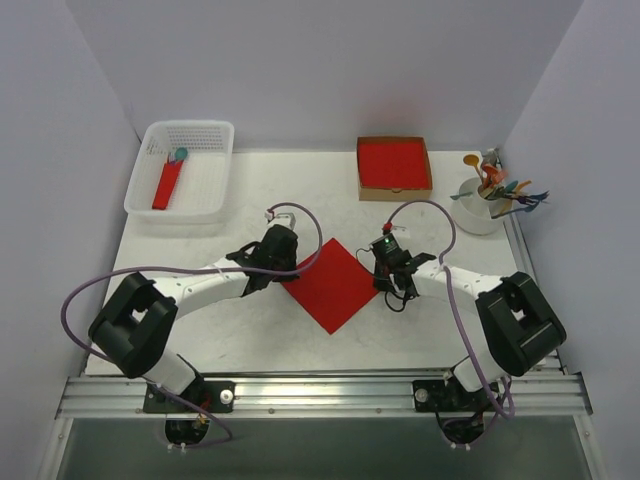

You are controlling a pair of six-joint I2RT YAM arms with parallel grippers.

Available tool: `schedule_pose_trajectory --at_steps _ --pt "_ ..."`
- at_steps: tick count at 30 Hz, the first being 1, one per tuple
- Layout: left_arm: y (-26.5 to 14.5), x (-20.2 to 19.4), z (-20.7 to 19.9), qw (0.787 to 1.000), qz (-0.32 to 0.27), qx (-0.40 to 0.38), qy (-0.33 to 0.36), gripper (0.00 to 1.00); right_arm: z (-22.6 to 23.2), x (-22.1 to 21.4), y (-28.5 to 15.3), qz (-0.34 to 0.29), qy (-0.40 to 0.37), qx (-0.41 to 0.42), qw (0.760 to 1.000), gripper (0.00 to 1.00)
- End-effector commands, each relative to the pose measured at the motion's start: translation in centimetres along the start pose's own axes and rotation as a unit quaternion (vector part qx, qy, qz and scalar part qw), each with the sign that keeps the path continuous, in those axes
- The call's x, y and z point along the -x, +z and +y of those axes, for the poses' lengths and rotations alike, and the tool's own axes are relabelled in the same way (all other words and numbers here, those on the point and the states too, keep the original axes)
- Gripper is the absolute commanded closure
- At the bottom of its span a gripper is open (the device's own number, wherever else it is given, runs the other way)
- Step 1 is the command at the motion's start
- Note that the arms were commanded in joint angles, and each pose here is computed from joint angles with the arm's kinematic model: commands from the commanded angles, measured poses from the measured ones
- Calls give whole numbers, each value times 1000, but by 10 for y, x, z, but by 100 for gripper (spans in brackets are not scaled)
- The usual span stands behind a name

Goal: Place the utensils on the paper napkin and roll it up
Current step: Adjust the napkin at the center of the board.

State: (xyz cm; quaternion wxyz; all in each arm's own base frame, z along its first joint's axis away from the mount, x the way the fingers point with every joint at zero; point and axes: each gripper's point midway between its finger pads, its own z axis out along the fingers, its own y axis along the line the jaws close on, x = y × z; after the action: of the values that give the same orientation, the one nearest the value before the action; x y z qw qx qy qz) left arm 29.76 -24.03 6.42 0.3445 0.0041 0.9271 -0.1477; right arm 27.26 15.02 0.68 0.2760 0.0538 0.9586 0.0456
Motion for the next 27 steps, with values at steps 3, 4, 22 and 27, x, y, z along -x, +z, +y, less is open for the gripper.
schedule_pose_trajectory --at_steps 3,4,22,27 --pt "13 16 -6 1000 -7 4 -13 98 -6 5 3 1 -7 -19 1000 100" --pt "15 14 -4 1000 -5 9 -15 98 -6 4 3 2 -9 -19 1000 100" --pt "34 -12 23 997 19 66 -26 98 -10 5 5 1 -5 -24 1000 100" --pt "36 -17 25 997 23 68 -29 98 -9 7 5 1 -6 -21 1000 100"
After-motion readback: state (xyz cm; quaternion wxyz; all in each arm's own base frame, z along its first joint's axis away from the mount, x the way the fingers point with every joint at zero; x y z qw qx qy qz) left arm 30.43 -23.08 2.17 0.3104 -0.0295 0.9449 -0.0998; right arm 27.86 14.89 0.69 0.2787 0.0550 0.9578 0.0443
